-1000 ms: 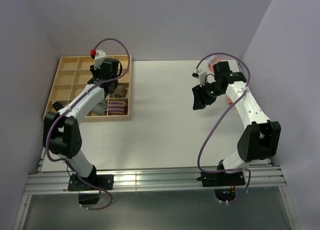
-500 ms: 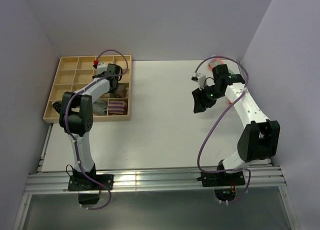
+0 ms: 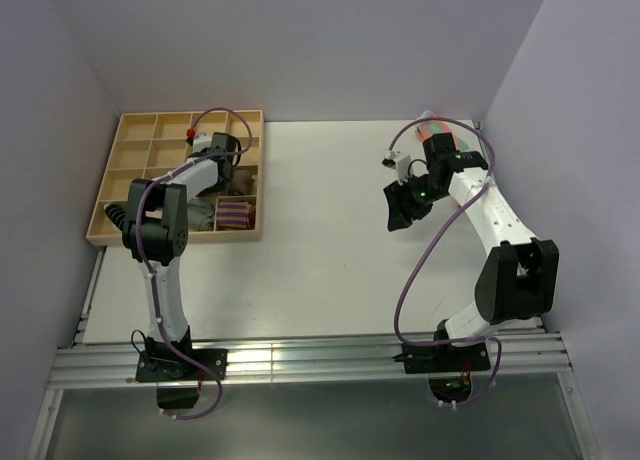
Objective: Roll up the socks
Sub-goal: Place the sock in the storage box.
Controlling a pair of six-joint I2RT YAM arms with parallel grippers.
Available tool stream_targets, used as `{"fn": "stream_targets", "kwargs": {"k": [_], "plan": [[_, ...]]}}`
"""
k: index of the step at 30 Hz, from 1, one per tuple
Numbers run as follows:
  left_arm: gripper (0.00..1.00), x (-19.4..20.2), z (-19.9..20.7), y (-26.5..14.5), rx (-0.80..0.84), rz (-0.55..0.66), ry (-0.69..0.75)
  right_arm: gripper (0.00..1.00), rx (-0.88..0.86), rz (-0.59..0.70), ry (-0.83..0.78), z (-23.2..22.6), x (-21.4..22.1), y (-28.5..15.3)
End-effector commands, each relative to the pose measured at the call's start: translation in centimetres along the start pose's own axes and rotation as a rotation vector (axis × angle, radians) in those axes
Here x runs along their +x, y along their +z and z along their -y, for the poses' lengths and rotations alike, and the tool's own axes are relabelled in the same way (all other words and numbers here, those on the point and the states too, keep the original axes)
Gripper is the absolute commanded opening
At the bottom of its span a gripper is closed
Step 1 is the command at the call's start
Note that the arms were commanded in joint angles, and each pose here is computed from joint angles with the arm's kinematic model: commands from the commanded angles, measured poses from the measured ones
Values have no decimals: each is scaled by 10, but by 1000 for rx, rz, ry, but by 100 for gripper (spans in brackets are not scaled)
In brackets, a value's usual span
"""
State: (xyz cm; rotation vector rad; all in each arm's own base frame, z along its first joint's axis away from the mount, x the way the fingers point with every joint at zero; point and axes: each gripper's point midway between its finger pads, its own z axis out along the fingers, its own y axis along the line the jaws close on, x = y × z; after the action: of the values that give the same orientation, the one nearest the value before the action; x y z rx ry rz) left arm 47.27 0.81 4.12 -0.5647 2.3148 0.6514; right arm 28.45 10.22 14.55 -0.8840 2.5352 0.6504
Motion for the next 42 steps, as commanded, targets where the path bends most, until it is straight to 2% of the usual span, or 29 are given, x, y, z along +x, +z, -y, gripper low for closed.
{"fn": "stream_targets", "kwargs": {"k": [1, 14, 23, 29, 42], "plan": [[0, 8, 22, 7, 80, -43, -16, 58, 25, 37, -38, 2, -6, -7], [2, 32, 45, 19, 248, -216, -19, 58, 22, 27, -30, 3, -5, -6], [21, 40, 49, 20, 305, -276, -23, 58, 22, 25, -23, 4, -7, -4], [24, 41, 48, 19, 331, -299, -23, 58, 21, 18, -15, 6, -6, -3], [46, 33, 48, 9, 371, -303, -32, 58, 23, 12, -15, 7, -6, -2]]}}
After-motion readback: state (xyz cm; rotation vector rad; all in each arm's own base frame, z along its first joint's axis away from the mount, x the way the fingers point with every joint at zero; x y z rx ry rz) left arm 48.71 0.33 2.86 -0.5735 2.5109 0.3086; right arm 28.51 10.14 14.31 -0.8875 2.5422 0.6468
